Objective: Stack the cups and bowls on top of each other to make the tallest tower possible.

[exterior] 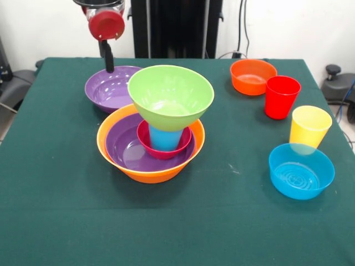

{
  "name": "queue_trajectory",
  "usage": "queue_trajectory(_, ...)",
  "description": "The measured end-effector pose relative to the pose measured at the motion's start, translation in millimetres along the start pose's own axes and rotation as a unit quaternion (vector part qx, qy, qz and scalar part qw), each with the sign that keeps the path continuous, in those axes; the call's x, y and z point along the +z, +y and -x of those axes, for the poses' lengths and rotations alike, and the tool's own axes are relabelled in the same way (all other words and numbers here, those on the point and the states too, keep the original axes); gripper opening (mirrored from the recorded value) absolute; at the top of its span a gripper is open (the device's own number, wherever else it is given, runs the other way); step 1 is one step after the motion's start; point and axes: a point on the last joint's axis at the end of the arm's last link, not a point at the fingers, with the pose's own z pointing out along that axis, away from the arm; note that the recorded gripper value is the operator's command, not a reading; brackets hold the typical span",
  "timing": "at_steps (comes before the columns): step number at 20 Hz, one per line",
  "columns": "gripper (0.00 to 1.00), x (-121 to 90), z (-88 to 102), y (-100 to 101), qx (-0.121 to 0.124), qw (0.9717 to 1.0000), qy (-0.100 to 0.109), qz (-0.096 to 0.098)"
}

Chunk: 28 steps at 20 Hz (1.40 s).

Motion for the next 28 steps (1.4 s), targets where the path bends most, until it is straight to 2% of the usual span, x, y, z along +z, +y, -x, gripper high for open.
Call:
queue_trajectory(13,1.00,30.9,-3.6,-26.1,-0.016,0.9997,0.008,-0.017)
queue_trajectory(18,1.00,51.0,-9.9,-36.4,-0.030,0.9988,0.020,-0.032)
queue_trajectory(28,1.00,70.9,-12.3,-54.5,-0.042,0.9973,0.033,-0.051)
